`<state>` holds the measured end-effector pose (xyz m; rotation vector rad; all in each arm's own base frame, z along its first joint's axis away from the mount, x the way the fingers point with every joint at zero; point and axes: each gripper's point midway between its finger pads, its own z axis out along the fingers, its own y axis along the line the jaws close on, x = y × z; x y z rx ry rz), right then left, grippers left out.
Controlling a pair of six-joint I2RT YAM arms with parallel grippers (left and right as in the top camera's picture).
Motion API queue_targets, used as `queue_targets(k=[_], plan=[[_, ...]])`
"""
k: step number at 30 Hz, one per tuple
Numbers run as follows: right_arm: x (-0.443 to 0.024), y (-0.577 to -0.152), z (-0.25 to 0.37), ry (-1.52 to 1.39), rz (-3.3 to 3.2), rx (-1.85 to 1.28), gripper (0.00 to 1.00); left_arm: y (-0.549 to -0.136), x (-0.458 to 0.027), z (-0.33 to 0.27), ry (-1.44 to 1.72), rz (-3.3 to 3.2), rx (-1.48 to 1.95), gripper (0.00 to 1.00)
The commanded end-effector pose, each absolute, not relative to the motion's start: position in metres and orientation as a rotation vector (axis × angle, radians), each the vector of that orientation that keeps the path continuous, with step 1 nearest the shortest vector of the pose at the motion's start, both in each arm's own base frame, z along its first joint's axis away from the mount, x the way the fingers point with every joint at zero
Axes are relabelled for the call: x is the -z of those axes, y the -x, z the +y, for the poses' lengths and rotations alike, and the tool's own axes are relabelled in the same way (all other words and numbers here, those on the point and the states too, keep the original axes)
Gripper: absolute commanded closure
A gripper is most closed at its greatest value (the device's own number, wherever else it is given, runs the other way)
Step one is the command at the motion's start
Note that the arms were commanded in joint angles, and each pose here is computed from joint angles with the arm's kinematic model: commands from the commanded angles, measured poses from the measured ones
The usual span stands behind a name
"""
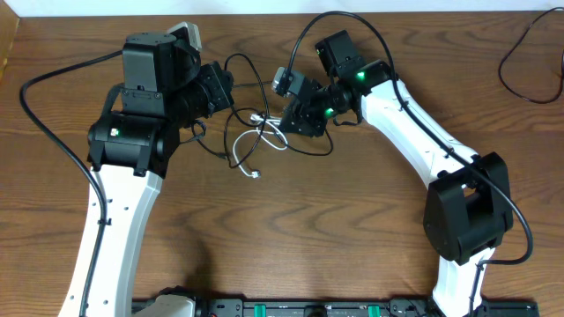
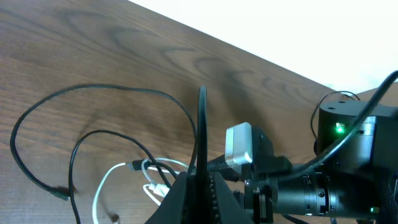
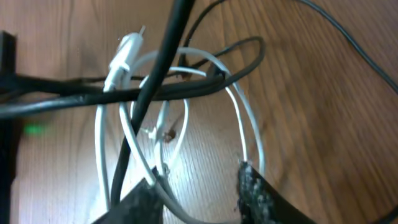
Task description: Untangle cables
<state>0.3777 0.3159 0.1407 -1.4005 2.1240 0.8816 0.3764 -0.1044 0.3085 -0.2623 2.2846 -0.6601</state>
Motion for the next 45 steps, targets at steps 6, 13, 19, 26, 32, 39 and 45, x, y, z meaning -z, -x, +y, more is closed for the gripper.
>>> queue_targets(k=[6,13,19,26,32,39,45], plan=[[-0.139,-0.404,0.302,1.106,2.324,-0.803,0.99,-0.378,-0.317,-0.101,0.272,2.259,0.648,0.93],[-0.213,-0.43,0.243,0.763,2.326,-0.662,0.99,-0.377,-0.301,-0.07,0.385,2.293,0.434,0.93],[-0.29,-0.431,0.186,0.56,2.213,-0.61,0.99,-0.367,-0.286,-0.036,0.486,2.327,0.199,0.93],[-0.347,-0.413,0.136,0.428,2.122,-0.541,0.99,-0.355,-0.275,-0.002,0.567,2.34,-0.058,0.93],[-0.371,-0.415,0.07,0.137,2.102,-0.405,0.99,-0.35,-0.263,0.021,0.606,2.36,-0.258,0.93],[-0.351,-0.41,-0.049,-0.425,2.145,-0.039,0.99,-0.353,-0.231,0.04,0.654,2.449,-0.385,0.92],[-0.334,-0.397,-0.08,-0.538,2.199,0.053,0.99,-0.354,-0.204,0.069,0.752,2.513,-0.464,0.93]])
